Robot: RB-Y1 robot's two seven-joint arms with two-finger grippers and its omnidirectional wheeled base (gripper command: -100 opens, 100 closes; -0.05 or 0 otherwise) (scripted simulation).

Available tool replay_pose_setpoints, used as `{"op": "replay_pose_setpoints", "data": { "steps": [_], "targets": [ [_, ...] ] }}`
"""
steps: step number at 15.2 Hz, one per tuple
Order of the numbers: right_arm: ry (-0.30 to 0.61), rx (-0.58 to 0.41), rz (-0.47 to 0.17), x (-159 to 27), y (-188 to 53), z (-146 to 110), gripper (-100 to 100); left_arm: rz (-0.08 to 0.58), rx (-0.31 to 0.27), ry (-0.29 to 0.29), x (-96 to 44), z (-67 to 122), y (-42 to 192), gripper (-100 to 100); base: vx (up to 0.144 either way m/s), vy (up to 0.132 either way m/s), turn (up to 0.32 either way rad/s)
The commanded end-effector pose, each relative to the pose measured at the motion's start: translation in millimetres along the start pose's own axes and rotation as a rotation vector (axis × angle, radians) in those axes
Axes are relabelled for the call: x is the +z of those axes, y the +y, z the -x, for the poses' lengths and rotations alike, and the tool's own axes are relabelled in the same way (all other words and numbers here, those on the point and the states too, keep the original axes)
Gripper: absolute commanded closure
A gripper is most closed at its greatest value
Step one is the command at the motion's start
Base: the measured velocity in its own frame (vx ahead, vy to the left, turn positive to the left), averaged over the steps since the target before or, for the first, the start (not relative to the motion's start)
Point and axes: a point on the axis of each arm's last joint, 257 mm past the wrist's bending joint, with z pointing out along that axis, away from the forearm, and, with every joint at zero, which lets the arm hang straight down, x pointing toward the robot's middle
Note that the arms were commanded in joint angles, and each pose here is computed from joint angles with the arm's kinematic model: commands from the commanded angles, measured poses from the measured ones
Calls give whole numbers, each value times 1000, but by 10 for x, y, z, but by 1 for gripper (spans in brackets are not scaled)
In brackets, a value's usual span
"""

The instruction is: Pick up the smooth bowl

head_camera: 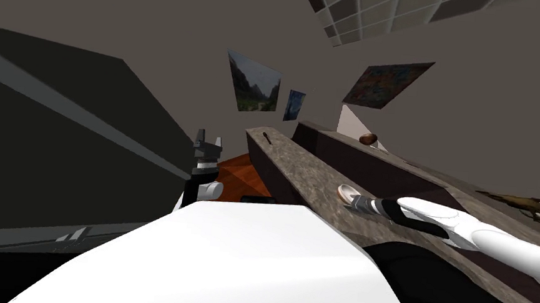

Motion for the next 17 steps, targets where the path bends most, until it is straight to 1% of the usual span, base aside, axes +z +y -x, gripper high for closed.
{"op": "replay_pose_setpoints", "data": {
  "steps": [1,3,4,5,6,8,10,11,12,16,17],
  "targets": [
    [67,-17,19,-65,39,-265,-100,0,0,0,0,0,0,0,26,5,145],
    [134,-32,43,-126,103,-531,-100,0,0,0,0,0,0,0,48,7,239],
    [157,-37,52,-150,129,-625,-100,0,0,0,0,0,0,0,20,1,101],
    [124,-30,39,-127,70,-463,-100,0,0,0,0,0,0,0,7,3,15],
    [132,-19,39,-75,156,-603,-100,0,0,0,0,0,0,0,4,-5,63],
    [133,-10,37,-32,219,-684,-100,0,0,0,0,0,0,0,-1,-10,73],
    [134,-5,37,-3,262,-738,-100,0,0,0,0,0,0,0,-7,-10,39],
    [133,-9,36,-32,233,-695,-100,0,0,0,0,0,0,0,-5,-5,13],
    [134,-9,36,-28,237,-703,100,0,0,0,0,0,0,0,0,0,0],
    [135,-12,31,-36,210,-697,100,0,0,0,0,0,0,0,-2,-1,4],
    [131,-22,40,-90,136,-576,100,0,0,0,0,0,0,0,12,9,-68]
  ]
}}
